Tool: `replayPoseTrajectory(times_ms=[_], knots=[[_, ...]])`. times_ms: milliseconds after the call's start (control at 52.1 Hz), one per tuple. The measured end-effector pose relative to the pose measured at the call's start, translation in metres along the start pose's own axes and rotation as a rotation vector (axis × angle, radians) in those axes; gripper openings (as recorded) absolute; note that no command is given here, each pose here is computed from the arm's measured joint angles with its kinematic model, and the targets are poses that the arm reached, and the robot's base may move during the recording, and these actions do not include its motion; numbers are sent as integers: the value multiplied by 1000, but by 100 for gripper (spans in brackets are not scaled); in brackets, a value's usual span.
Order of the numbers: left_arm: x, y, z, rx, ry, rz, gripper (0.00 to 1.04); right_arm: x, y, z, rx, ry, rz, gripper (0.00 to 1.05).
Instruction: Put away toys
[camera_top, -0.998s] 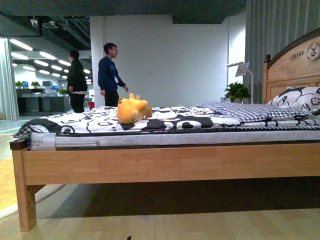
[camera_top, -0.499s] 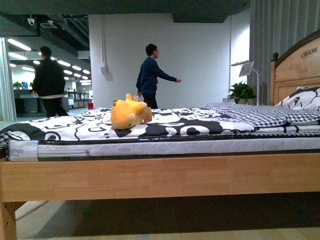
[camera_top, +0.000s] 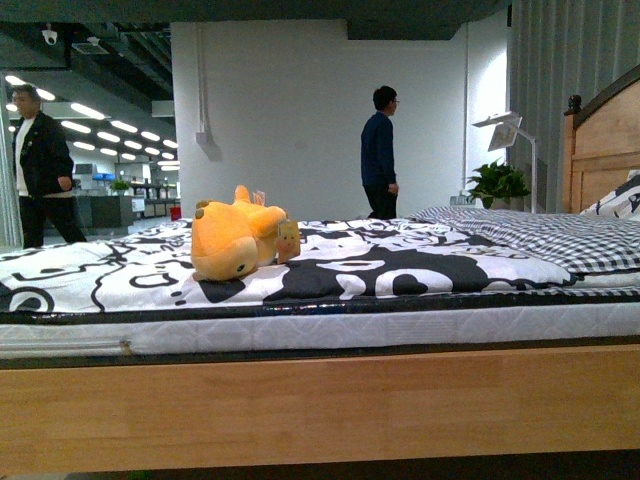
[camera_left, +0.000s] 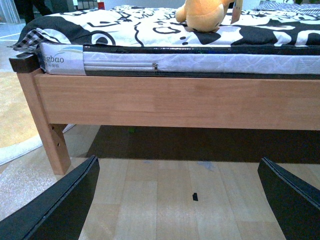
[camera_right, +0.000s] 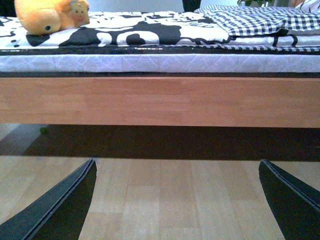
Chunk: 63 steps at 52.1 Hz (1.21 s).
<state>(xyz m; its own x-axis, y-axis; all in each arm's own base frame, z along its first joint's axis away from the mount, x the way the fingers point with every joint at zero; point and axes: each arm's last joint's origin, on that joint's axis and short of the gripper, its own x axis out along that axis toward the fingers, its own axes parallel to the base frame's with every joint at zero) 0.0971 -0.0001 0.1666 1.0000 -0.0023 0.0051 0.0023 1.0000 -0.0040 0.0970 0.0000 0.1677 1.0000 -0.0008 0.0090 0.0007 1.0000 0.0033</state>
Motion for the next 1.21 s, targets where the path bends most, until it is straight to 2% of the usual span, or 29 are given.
replayPoseTrajectory(times_ms=[921,1017,1113,1209], knots=[[0,0,0,0,0,3,99,0,0,0,0,2,5,98],[0,0,0,0,0,2,99,3,-3,-1,101,149,200,98],[0,0,0,0,0,2,99,12,-12,10,187,169,278,98],[0,0,0,0,0,2,99,34,-17,49,162,69,255,98]])
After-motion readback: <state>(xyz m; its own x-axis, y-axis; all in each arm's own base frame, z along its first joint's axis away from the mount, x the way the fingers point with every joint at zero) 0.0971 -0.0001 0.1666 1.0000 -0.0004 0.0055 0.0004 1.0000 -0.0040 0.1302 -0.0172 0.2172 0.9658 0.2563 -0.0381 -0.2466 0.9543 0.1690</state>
